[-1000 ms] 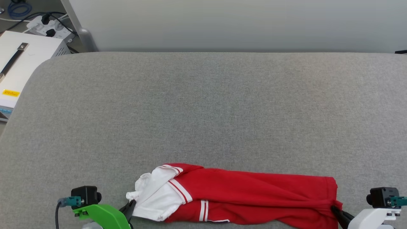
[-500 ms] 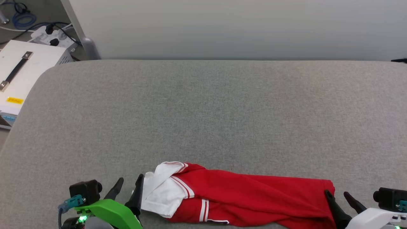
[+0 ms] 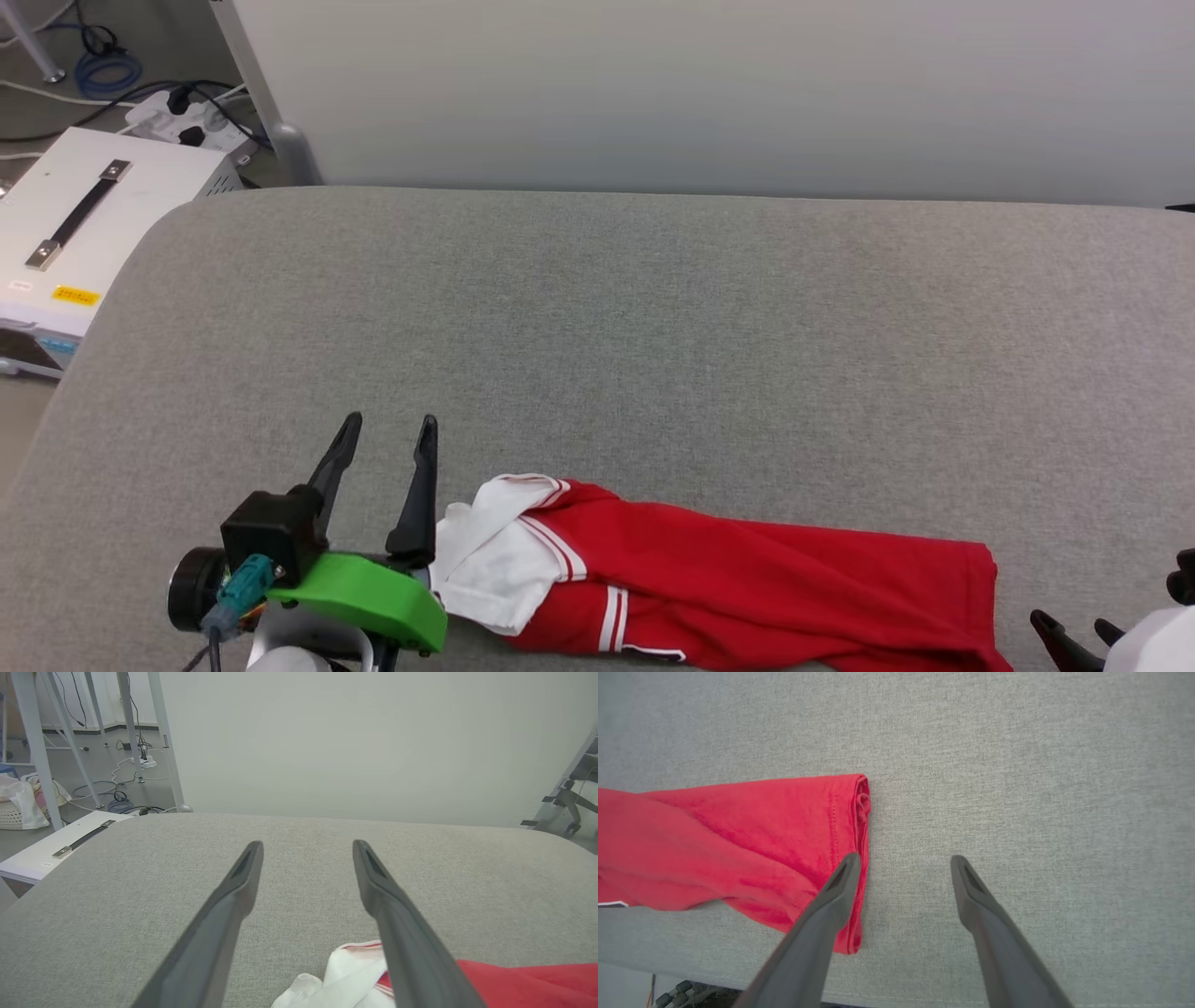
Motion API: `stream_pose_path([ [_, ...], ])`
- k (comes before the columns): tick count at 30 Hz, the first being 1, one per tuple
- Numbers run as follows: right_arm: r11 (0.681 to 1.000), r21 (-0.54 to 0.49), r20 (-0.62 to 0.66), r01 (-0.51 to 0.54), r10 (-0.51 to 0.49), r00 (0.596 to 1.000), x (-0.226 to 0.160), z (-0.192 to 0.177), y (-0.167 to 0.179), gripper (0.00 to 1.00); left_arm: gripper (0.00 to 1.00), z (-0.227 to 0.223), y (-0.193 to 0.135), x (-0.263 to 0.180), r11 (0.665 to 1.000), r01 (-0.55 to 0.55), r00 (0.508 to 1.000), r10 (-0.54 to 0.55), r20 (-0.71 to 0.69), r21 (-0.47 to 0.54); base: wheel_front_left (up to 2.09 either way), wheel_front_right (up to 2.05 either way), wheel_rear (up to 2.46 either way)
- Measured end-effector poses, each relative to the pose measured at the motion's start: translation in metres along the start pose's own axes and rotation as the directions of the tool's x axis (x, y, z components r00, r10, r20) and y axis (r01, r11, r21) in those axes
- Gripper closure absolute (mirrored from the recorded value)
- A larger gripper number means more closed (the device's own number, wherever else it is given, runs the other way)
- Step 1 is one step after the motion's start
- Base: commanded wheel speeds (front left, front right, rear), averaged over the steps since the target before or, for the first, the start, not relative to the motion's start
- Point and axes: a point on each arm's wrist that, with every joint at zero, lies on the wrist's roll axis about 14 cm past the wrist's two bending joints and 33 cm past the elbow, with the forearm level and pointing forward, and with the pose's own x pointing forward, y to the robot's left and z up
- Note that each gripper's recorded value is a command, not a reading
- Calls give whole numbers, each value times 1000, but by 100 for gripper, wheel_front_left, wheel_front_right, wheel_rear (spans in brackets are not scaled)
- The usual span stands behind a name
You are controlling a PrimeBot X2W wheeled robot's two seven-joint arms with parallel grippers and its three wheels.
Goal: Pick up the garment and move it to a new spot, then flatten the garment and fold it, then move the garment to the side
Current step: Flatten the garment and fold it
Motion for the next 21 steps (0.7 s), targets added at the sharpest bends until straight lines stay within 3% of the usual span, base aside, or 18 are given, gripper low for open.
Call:
stream_pose_path([
  [5, 999, -23, -84, -37, 35, 996, 10, -7, 12, 0, 0, 22, 1, 2, 999, -37, 995, 34, 93, 25, 0, 0, 0],
  [12, 995, -24, -192, -94, 88, 977, 33, -22, 30, 0, 0, 23, 8, 1, 996, -73, 991, 68, 112, 42, 0, 0, 0],
  [21, 989, 1, -377, -149, 139, 916, 57, -60, 45, 2, 0, 5, 15, 3, 993, -109, 992, 107, 63, 35, 0, 0, 0],
])
